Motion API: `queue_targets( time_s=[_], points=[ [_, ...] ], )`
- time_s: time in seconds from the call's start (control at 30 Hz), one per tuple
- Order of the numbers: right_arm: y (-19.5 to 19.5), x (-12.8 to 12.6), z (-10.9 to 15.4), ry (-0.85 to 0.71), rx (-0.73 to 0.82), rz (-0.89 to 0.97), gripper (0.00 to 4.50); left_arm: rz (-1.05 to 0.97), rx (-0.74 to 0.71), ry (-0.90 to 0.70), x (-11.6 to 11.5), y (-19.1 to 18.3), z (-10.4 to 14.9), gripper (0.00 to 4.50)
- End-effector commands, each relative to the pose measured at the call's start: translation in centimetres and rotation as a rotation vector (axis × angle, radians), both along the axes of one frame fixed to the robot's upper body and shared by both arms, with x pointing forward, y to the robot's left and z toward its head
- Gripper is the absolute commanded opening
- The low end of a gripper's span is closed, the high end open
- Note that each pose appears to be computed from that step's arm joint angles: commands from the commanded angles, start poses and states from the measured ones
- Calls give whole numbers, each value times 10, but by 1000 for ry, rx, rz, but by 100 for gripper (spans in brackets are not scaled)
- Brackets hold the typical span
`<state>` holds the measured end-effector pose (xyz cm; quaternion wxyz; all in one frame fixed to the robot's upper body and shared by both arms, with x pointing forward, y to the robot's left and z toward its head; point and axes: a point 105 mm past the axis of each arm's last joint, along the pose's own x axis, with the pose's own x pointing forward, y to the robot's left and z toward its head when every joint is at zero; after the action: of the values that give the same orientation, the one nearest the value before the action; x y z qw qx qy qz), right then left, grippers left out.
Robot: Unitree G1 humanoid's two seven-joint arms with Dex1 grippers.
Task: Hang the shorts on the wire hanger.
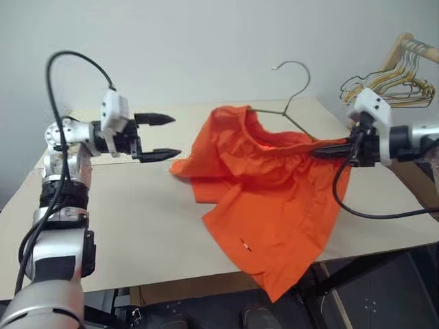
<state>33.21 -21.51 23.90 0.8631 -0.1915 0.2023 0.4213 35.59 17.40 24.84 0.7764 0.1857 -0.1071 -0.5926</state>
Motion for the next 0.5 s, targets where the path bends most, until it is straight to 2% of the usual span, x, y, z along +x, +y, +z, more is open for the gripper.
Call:
queue_targets(
  time_s=[0.03, 0.17, 0.33, 0.5],
  points=[
    [-26, 8, 7, -14, 83, -248, 9, -53, -56, -14, -15, -11, 7, 450],
    [-50, 7, -5, 9, 75, -447, 9, -42, -89, -19, -24, -21, 4, 450],
    [-80, -4, -27, 39, 94, -705, 9, 29, -247, -42, -22, -36, 9, 450],
    [-110, -9, -28, 22, 157, -973, 9, -14, -324, -38, -35, -50, 15, 450]
  ],
)
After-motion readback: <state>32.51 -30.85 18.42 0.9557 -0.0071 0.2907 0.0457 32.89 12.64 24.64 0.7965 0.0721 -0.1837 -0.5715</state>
